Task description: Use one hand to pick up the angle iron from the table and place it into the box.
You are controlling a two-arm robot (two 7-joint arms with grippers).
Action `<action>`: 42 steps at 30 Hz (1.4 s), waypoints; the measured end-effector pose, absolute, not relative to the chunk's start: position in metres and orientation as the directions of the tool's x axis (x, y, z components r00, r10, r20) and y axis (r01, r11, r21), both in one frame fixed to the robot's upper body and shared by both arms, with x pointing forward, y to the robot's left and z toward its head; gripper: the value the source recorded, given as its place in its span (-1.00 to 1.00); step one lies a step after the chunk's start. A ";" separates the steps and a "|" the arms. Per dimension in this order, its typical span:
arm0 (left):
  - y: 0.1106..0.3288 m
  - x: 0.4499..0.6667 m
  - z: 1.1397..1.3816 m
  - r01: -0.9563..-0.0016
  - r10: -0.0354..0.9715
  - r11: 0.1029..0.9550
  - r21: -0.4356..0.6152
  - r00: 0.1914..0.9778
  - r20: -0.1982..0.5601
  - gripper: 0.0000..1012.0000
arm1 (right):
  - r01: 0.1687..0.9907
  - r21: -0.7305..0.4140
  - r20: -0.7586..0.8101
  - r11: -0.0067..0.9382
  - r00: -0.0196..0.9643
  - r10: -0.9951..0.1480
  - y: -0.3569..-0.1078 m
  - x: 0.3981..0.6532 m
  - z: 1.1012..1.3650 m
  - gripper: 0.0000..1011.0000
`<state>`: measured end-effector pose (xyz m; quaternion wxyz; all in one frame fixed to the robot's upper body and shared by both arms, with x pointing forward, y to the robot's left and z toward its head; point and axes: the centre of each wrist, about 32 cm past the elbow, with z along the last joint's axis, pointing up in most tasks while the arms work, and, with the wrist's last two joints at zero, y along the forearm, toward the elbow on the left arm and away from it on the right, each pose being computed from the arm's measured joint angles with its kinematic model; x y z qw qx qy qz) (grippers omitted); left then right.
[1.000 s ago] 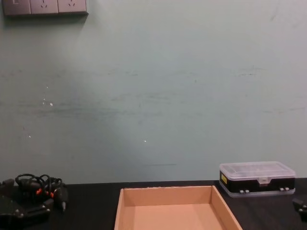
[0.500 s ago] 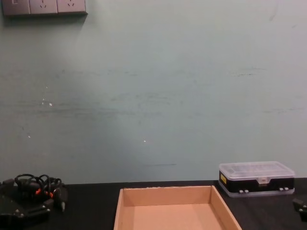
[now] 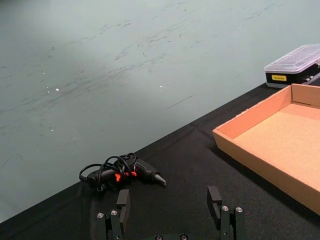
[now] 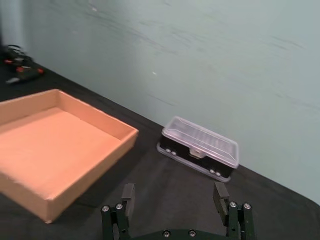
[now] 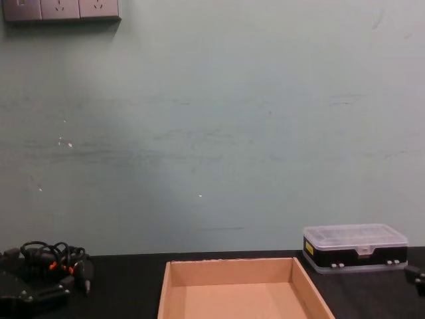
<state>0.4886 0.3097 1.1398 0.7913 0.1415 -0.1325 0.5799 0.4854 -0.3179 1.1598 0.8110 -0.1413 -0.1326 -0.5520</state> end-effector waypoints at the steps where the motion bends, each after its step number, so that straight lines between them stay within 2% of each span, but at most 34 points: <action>1: 0.310 0.489 1.140 -0.955 0.880 0.287 0.070 0.292 0.374 1.00 | 0.924 -0.087 0.371 0.372 0.377 -0.849 -0.320 0.483 1.166 0.98; 11: 0.310 0.489 1.140 -0.955 0.880 0.287 0.070 0.292 0.374 1.00 | 0.842 -0.123 0.369 0.525 0.530 -0.764 -0.334 0.468 1.211 0.98; 17: 0.310 0.489 1.140 -0.955 0.880 0.287 0.070 0.292 0.374 1.00 | 0.753 -0.173 0.356 0.635 0.649 -0.673 -0.344 0.460 1.243 0.98; 24: 0.310 0.489 1.140 -0.955 0.880 0.287 0.070 0.292 0.374 1.00 | 0.587 -0.302 0.312 0.751 0.805 -0.504 -0.346 0.460 1.276 0.98; 33: 0.310 0.489 1.140 -0.955 0.880 0.287 0.070 0.292 0.374 1.00 | 0.345 -0.437 0.215 0.831 0.937 -0.276 -0.334 0.472 1.285 0.98; 36: 0.310 0.489 1.140 -0.955 0.880 0.287 0.070 0.292 0.374 1.00 | 0.286 -0.475 0.183 0.832 0.957 -0.225 -0.330 0.477 1.282 0.98; 42: 0.310 0.489 1.140 -0.955 0.880 0.287 0.070 0.292 0.374 1.00 | 0.222 -0.527 0.139 0.820 0.975 -0.175 -0.326 0.484 1.277 0.98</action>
